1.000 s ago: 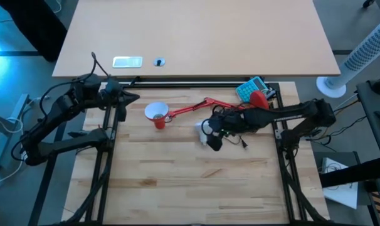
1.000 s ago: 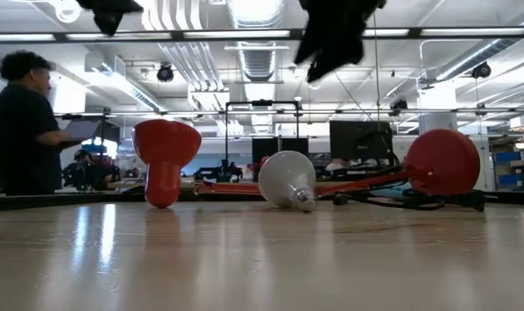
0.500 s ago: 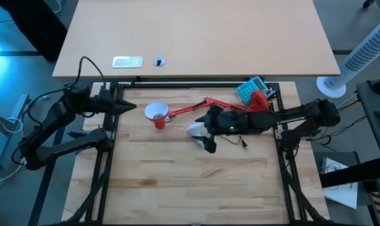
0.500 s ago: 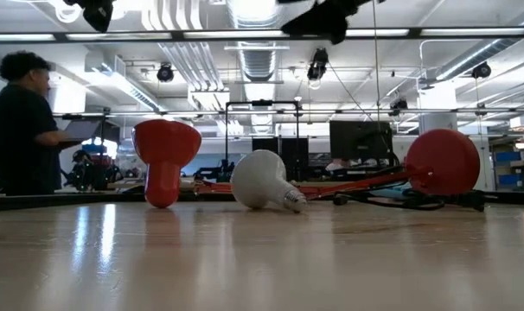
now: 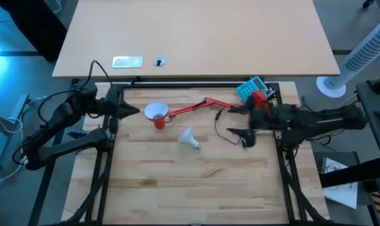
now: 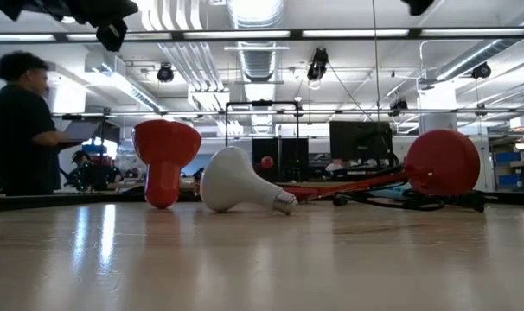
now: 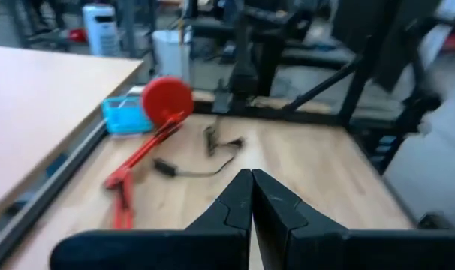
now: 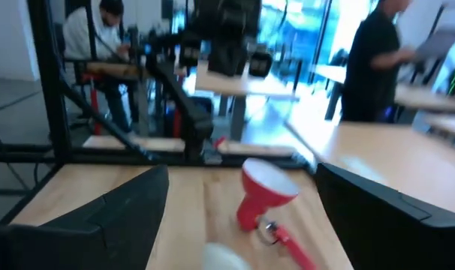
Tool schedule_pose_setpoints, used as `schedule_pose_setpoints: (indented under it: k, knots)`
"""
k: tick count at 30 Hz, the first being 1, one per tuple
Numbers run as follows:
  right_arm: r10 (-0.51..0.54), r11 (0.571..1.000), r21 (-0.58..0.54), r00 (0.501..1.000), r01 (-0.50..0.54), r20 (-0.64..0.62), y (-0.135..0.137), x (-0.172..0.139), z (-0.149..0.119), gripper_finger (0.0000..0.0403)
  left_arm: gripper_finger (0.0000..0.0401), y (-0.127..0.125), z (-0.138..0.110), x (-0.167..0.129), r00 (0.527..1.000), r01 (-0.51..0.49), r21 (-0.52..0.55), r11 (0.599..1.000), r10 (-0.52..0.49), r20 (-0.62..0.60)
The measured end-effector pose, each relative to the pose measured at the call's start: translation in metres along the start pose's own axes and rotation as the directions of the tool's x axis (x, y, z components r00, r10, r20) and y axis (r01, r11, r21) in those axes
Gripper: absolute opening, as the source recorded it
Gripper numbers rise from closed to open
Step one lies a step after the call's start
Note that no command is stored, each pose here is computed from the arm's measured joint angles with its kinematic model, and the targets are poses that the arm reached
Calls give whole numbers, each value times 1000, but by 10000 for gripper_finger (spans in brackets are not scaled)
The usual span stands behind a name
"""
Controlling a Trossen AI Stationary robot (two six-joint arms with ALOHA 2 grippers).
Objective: Screw lightbulb
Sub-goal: Return to Home Position
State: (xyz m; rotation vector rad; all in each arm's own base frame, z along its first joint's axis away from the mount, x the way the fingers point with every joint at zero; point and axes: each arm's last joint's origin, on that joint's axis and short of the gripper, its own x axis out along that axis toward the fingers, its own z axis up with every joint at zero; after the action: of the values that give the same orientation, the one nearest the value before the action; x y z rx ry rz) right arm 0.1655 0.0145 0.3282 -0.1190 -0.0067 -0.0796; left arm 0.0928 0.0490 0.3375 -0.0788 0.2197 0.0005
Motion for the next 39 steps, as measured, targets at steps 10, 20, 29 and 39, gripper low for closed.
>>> schedule_pose_setpoints:
  k: [10, 20, 29, 39]
  knots:
    - [-34, 998, -40, 973, 44, 226, -13, -76, -23, 330, 0, 7, -33, 25, 961, 109, -127, 986, -72, 267]
    - [-61, 991, -90, 939, 97, 339, -15, -105, -54, 332, 0, -5, -58, 41, 942, 49, -138, 989, 0, 335]
    - [-40, 999, -27, 969, 48, 243, -9, -89, -81, 334, 0, -27, -63, 53, 948, -29, -108, 994, 61, 311]
    - [-28, 999, 44, 983, 20, 183, -4, -82, -107, 330, 0, -35, -75, 42, 977, 17, -26, 1000, -11, 212]
